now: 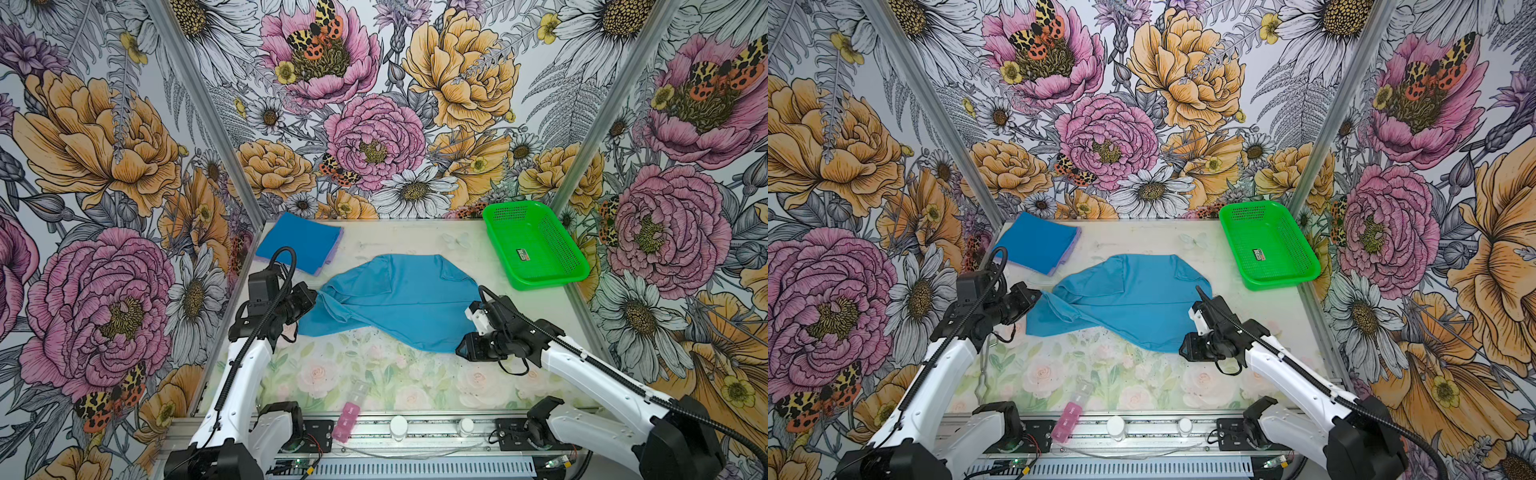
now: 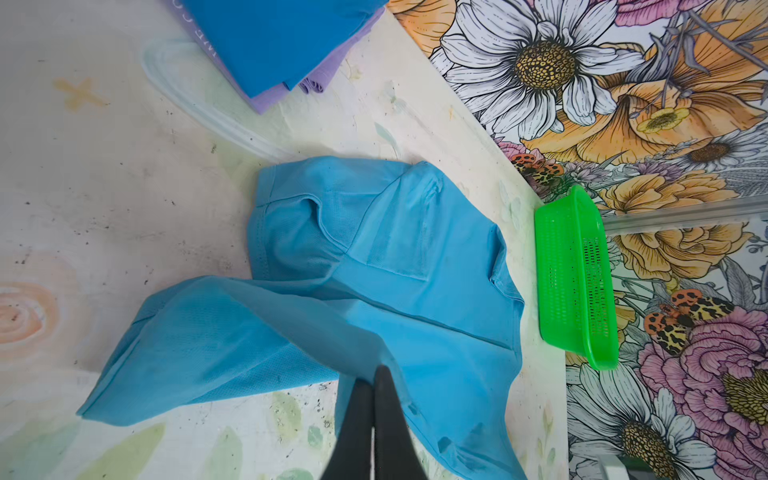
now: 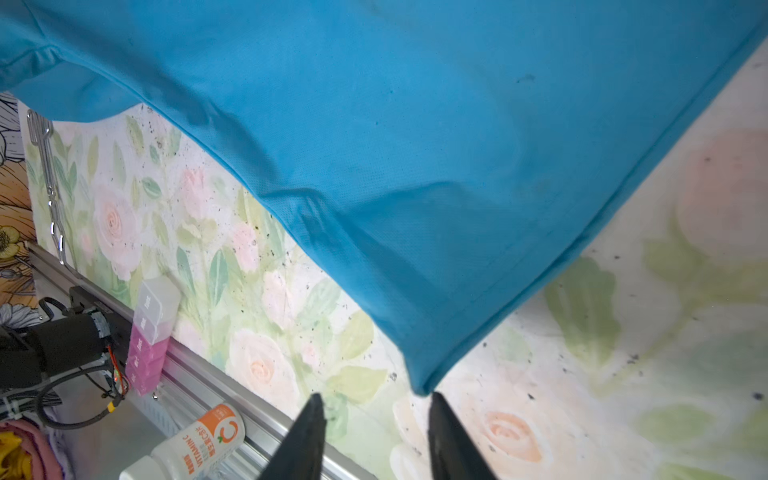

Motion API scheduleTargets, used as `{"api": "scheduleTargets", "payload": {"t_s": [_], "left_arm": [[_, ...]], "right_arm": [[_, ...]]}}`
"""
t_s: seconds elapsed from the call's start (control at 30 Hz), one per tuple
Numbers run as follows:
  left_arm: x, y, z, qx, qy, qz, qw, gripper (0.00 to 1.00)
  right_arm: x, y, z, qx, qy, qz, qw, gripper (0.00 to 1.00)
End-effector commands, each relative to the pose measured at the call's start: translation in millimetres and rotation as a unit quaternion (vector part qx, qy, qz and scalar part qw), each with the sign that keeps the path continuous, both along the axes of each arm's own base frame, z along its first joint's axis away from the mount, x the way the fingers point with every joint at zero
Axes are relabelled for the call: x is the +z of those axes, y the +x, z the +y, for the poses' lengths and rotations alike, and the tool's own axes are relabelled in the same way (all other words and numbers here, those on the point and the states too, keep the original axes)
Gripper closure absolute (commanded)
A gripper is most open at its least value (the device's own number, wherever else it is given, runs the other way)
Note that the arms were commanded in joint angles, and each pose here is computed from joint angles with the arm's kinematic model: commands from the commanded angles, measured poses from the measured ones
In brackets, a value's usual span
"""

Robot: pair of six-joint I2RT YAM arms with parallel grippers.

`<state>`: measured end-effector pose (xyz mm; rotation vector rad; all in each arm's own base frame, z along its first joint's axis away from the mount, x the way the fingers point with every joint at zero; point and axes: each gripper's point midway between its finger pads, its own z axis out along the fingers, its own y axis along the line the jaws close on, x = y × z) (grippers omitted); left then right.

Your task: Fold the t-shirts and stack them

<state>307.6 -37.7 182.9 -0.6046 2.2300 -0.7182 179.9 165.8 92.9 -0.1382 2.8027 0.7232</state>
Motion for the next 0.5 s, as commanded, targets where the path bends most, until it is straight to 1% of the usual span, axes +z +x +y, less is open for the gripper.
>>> {"api": "scheduleTargets", "payload": {"t_s": [0.0, 0.13, 0.27, 0.33, 0.4, 0.47], "left_arm": [[14.8, 7.8, 5.2, 0.009, 0.008, -0.027, 1.000, 1.00], [10.7, 5.3, 3.6, 0.005, 0.008, -0.024, 1.000, 1.00], [7.3, 3.5, 2.9, 0.002, 0.008, -0.021, 1.000, 1.00], [5.7, 2.9, 2.8, 0.002, 0.008, -0.020, 1.000, 1.00], [3.6, 3.3, 2.8, 0.002, 0.008, -0.019, 1.000, 1.00], [2.3, 4.6, 1.8, 0.000, 0.004, -0.019, 1.000, 1.00]], "right_arm": [[-0.9, -0.6, -18.0, -0.070, -0.026, 0.005, 0.997, 0.47], [-15.2, -6.7, -19.5, -0.068, -0.043, 0.029, 0.996, 0.46], [-33.4, -18.4, -17.3, -0.052, -0.073, 0.055, 0.994, 0.53], [-43.3, -23.8, -19.2, -0.051, -0.089, 0.063, 0.993, 0.61], [-49.5, -24.9, -18.2, -0.049, -0.095, 0.065, 0.992, 0.67], [-53.4, -23.0, -15.2, -0.047, -0.096, 0.067, 0.992, 0.69]]}}
